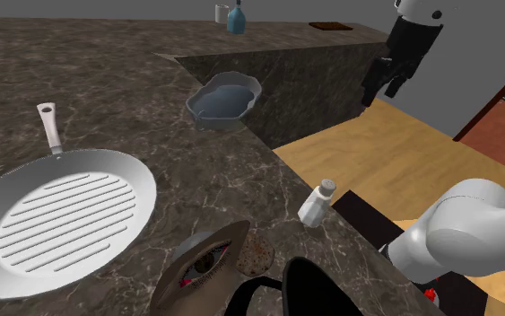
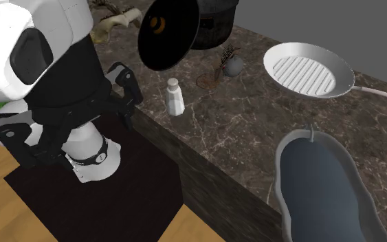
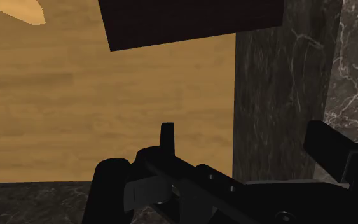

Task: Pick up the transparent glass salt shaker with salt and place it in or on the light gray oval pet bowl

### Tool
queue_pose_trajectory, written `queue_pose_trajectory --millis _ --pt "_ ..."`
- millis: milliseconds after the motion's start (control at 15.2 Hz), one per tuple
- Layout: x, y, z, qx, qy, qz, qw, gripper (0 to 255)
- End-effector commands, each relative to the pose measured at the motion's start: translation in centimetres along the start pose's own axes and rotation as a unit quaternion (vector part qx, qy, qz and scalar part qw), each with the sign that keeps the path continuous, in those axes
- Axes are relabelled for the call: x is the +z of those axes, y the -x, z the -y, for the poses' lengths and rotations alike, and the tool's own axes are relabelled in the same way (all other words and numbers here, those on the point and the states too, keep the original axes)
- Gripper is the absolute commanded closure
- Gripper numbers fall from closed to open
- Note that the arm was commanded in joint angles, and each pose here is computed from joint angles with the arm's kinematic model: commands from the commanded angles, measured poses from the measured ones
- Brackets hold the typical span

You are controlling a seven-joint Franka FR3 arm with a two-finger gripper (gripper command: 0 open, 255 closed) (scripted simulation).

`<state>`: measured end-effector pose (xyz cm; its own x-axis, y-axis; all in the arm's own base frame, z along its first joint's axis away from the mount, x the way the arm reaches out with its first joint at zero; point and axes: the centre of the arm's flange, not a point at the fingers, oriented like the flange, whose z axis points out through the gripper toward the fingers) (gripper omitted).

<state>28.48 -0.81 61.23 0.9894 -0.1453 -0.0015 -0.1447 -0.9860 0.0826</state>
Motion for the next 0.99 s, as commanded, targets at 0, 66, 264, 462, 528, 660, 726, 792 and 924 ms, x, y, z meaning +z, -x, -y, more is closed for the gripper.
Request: queue_pose_trajectory --millis 0,66,264,462,528,660,726,792,924 --pt "0.0 0.0 0.0 0.000 0.000 0.000 1.0000 0" --pt "0.4 0.8 0.9 -0.002 -0.006 -0.006 1.0000 0" --pt "1.6 3.1 3.8 -0.010 -0.022 -0.025 0.9994 0" --pt "2.8 5.4 6.6 -0.017 -0.039 -0.043 0.9982 0" --pt "3.2 6.1 7.6 -0.020 -0.044 -0.049 0.9976 0" --pt "3.9 7.7 9.5 -0.025 -0.055 -0.062 0.9962 0" --pt "4.3 8.4 10.4 -0.027 -0.061 -0.068 0.9955 0" --pt "4.7 9.2 11.4 -0.030 -0.066 -0.074 0.9946 0" --pt "5.5 10.7 13.3 -0.035 -0.077 -0.086 0.9926 0"
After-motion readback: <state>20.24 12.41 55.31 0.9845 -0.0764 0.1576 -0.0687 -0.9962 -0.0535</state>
